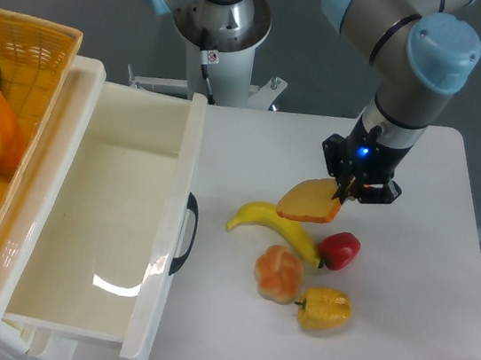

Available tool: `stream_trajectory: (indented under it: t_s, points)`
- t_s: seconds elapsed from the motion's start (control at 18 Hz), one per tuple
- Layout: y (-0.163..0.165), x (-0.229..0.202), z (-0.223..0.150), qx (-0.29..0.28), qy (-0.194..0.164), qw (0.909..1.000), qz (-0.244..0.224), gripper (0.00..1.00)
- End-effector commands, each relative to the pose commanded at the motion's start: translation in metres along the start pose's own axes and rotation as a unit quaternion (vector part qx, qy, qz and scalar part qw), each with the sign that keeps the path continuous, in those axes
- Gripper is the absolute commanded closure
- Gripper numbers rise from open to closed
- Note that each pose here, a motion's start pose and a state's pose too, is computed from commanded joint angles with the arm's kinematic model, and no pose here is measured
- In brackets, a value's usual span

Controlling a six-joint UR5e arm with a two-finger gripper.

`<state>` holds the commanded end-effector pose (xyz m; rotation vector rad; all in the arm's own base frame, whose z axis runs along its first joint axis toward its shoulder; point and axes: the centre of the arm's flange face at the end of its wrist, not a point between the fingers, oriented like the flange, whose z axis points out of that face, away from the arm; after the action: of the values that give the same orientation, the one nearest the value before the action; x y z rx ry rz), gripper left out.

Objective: Place the bread slice in the upper white drawer
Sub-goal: 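Hold the orange bread slice in the gripper above the fruit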

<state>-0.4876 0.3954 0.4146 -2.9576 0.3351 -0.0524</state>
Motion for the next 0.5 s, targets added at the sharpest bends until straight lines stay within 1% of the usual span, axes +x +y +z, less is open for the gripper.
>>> stream_trajectory:
  t_s: [0.22,0.5]
  points:
    - [0.001,-0.003,-0.008,0.002,-0.008,0.9999,-0.009,1.0]
    - [-0.009,-0.01,-0.024,0.013,-0.023,0.9988,-0.042,1.0]
